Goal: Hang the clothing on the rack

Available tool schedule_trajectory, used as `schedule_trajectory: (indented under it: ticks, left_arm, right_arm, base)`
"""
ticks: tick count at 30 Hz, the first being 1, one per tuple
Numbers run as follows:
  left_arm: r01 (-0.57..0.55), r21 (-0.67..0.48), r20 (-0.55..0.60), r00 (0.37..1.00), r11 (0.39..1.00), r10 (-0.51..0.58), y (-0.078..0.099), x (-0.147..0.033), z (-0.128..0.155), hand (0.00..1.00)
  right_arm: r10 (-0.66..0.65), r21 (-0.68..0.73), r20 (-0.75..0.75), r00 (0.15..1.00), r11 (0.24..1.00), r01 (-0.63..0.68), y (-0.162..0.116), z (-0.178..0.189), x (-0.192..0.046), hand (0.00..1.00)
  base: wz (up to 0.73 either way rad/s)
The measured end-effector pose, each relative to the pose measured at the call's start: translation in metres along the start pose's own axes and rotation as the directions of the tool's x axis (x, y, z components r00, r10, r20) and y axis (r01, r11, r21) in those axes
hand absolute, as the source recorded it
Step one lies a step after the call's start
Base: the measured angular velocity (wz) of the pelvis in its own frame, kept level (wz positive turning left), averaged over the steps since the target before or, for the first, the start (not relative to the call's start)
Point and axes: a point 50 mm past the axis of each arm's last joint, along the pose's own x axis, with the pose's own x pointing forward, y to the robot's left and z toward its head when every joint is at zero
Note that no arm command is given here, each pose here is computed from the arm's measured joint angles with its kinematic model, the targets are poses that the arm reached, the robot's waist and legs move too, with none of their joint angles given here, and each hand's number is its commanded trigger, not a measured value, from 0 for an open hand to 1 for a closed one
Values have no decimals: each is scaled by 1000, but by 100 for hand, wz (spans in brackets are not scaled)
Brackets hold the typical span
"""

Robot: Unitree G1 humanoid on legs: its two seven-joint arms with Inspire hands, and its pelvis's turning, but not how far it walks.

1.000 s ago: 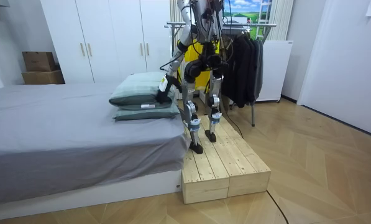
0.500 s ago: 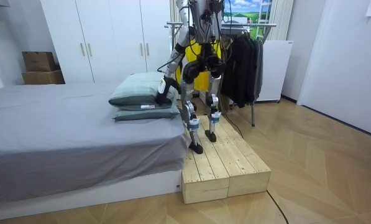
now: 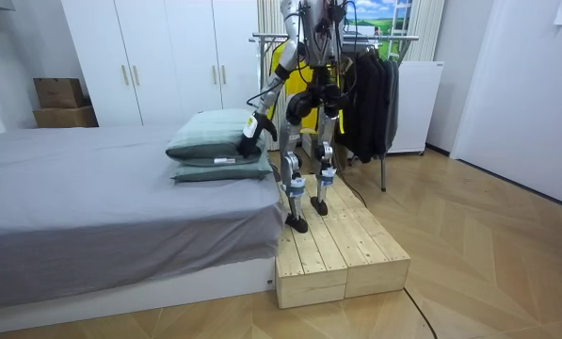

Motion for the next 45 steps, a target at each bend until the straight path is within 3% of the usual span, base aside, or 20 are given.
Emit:
schedule_trajectory:
  ticks: [14,24,40,41,42,43,45]
  left_arm:
    - [-19,7,55,998,1000,19,6,2,12,0]
    - [10,36,136,991,999,-15,8,2,35,0]
    - [23,72,228,973,997,-39,8,-1,57,0]
    - [24,74,230,972,997,-41,7,-1,58,0]
    - [26,76,231,972,997,-43,7,-1,58,0]
    - [28,79,232,972,997,-45,6,-1,58,0]
    - [28,81,235,971,996,-47,6,-1,59,0]
  right_arm:
    - [88,-1,-67,994,996,-88,16,-32,7,100]
    - [205,49,-66,977,978,-202,44,-46,21,100]
    - [218,160,-41,975,965,-209,57,-57,27,100]
    - [218,161,-38,975,964,-209,57,-57,27,85]
    - [219,164,-33,975,964,-210,57,-57,27,9]
    - [219,166,-30,975,963,-211,57,-57,27,0]
    - [216,174,-31,976,963,-207,56,-59,27,0]
  base:
    - [11]
    - [5]
    - [8]
    - [0]
    - [0]
    - [0]
    - [7]
